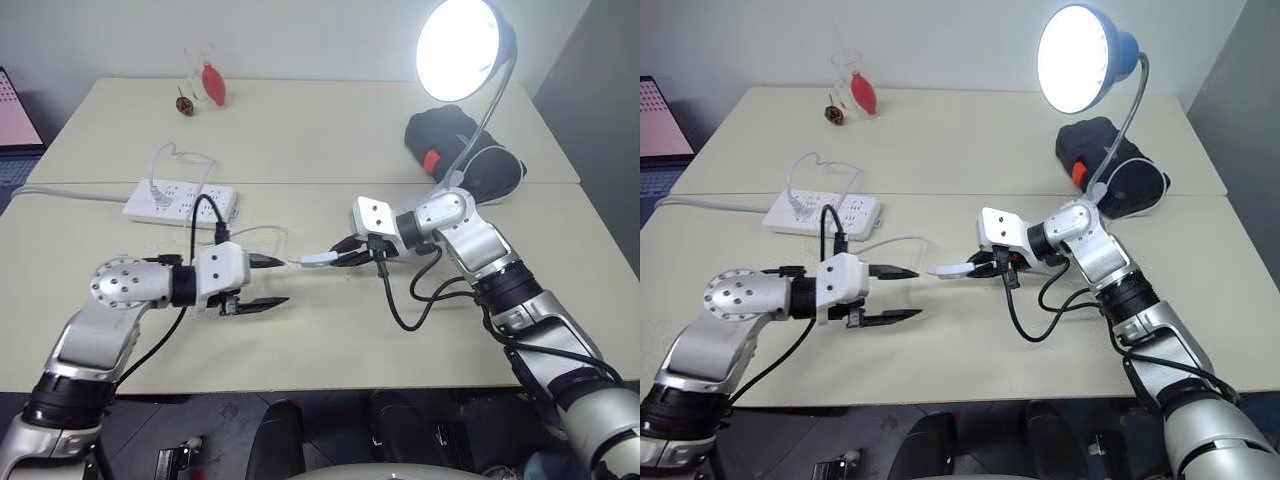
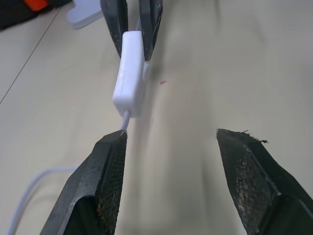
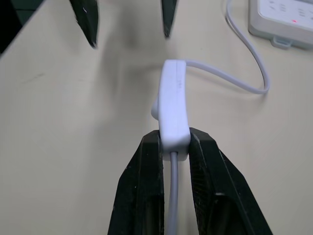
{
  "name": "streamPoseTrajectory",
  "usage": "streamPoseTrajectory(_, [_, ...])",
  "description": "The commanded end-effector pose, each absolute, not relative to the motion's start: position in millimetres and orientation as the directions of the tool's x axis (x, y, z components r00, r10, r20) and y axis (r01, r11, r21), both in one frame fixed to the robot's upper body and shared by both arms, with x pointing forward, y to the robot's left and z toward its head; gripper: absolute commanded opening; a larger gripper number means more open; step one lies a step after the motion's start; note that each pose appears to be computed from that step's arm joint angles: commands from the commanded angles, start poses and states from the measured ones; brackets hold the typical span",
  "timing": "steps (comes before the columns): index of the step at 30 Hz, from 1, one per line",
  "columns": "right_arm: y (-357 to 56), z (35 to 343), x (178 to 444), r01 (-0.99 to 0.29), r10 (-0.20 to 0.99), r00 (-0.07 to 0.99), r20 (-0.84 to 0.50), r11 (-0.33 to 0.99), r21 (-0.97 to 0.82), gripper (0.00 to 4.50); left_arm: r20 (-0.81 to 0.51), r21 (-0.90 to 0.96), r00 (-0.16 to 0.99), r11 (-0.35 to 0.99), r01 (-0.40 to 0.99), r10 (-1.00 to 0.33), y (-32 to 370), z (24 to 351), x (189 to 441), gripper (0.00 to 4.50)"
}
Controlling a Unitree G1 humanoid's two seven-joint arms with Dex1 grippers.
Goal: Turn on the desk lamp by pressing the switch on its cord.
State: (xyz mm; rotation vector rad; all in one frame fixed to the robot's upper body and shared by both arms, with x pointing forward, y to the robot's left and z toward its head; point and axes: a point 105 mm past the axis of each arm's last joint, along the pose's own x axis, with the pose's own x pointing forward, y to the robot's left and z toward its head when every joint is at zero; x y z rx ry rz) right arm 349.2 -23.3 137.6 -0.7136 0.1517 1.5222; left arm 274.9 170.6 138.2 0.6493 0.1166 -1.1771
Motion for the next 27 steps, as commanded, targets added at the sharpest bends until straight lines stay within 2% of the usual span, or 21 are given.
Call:
streamPoseTrajectory(1, [-19.7, 137.1, 366.2, -0.916, 0.848, 0.160, -0.506, -0.063, -0.396, 0.37, -0.367, 0.431, 0.461, 0.291, 0.854, -0.808, 180.1, 150.9, 269.9, 3.02])
streamPoseTrajectory(4, [-21.6, 125.8, 373.3, -0.924, 0.840, 0.189, -0.509, -0.024, -0.383, 0.37, -0.367, 0.414, 0.482, 0.324, 0.851, -0.796, 186.0, 147.2, 266.9, 3.02])
streamPoseTrajectory(6, [-24.6, 120.5, 377.2, -0.925, 0.838, 0.212, -0.503, 0.007, -0.379, 1.07, -0.346, 0.410, 0.508, 0.360, 0.838, -0.789, 188.4, 147.9, 268.0, 3.02])
streamPoseTrajectory(11, [-36.6, 120.3, 376.4, -0.928, 0.843, 0.216, -0.492, 0.020, -0.373, 2.08, -0.327, 0.414, 0.572, 0.430, 0.802, -0.752, 194.7, 148.9, 275.1, 3.02])
streamPoseTrajectory(12, [-39.7, 123.2, 374.8, -0.927, 0.848, 0.213, -0.486, 0.019, -0.374, 2.46, -0.322, 0.415, 0.584, 0.444, 0.794, -0.745, 195.3, 149.9, 276.9, 3.02])
streamPoseTrajectory(17, [-57.8, 146.4, 364.0, -0.909, 0.872, 0.234, -0.430, 0.039, -0.414, 3.68, -0.332, 0.412, 0.622, 0.484, 0.772, -0.709, 199.7, 152.1, 278.7, 3.02])
streamPoseTrajectory(20, [-68.5, 170.9, 344.6, -0.905, 0.910, 0.216, -0.353, 0.051, -0.422, 4.40, -0.318, 0.385, 0.622, 0.502, 0.774, -0.715, 197.8, 157.8, 274.9, 3.02])
streamPoseTrajectory(23, [-81.7, 182.6, 327.0, -0.908, 0.917, 0.219, -0.335, 0.066, -0.414, 4.40, -0.312, 0.364, 0.634, 0.527, 0.768, -0.708, 199.1, 160.2, 273.6, 3.02])
streamPoseTrajectory(27, [-100.8, 181.5, 313.7, -0.908, 0.896, 0.256, -0.363, 0.093, -0.409, 4.40, -0.302, 0.321, 0.620, 0.535, 0.781, -0.724, 197.6, 161.4, 270.4, 3.02])
